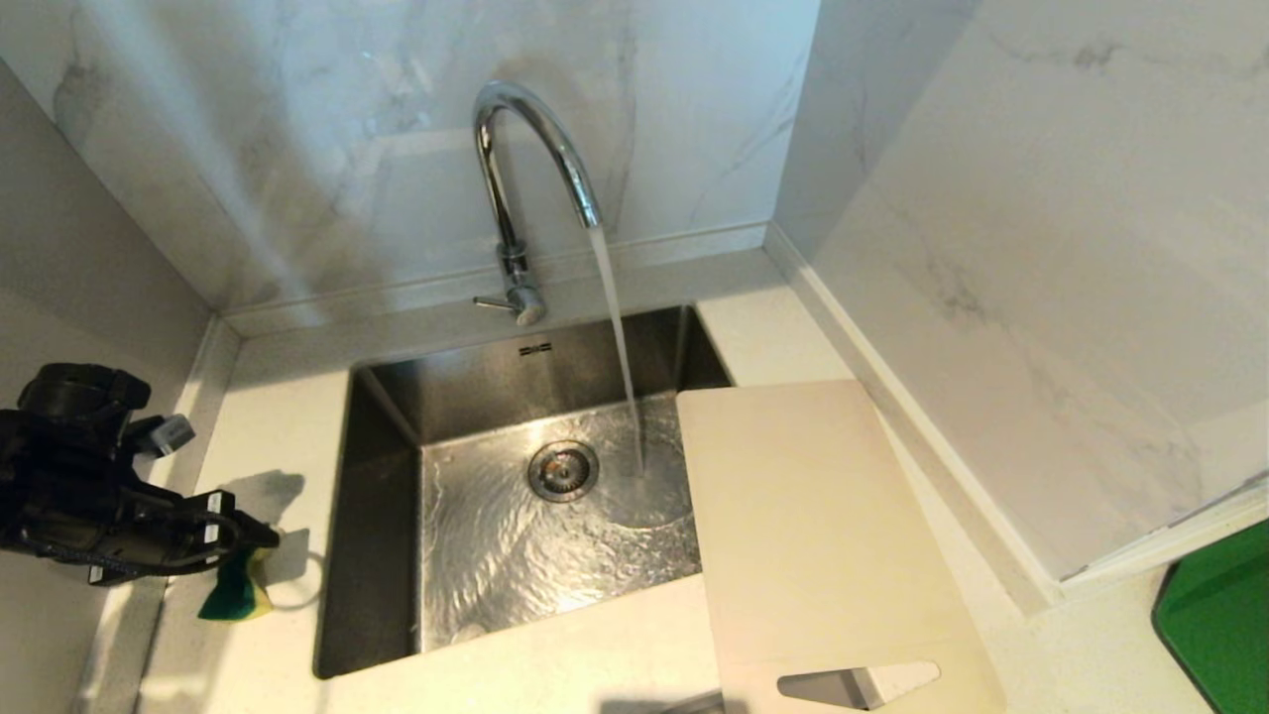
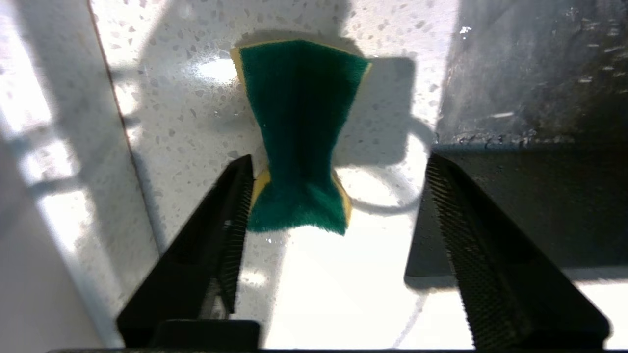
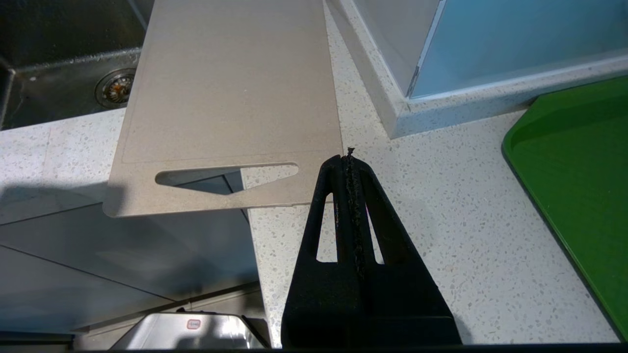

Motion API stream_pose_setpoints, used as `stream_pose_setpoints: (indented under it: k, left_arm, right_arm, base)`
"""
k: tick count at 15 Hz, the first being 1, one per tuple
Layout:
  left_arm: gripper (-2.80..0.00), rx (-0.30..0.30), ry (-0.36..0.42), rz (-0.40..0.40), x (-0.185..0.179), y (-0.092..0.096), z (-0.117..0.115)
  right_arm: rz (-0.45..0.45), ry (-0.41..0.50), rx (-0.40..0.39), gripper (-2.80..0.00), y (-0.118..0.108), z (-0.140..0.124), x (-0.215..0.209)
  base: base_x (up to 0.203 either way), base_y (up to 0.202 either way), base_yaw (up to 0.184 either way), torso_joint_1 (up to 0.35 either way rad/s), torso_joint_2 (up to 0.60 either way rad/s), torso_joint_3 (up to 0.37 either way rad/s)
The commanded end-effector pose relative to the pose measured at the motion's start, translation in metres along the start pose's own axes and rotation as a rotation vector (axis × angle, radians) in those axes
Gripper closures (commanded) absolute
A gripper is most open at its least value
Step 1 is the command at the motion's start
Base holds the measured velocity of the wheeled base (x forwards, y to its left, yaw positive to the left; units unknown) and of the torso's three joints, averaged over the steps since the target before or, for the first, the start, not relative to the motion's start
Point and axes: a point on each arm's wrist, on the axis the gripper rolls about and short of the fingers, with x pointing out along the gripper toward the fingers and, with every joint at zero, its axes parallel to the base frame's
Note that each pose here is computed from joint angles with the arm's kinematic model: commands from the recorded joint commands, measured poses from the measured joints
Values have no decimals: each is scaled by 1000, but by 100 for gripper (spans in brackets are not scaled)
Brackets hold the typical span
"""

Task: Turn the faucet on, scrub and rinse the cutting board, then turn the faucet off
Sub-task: Put down the cleaning cloth, then turn off the tap

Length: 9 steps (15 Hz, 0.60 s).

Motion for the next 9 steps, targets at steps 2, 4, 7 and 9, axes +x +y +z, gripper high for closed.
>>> stream_pose_setpoints:
  k: [2,4,7,9]
  left_arm:
    - [-280,39,-76,-43,-29,-14,0]
    - [0,105,-89,-106,-48,-39,-1]
    - [0,151,-114,-203,-77,-75,6]
    - [0,196,-110,-253,-81,-97,6]
  right_arm:
    - [1,1,-2,0,0,0,0]
    - [1,1,-2,0,0,0,0]
    - [1,1,-2,0,0,0,0]
    - [1,1,-2,0,0,0,0]
  base:
    - [0,0,0,0,0,0]
    - [0,0,0,0,0,0]
    - [0,0,0,0,0,0]
    - [0,0,0,0,0,0]
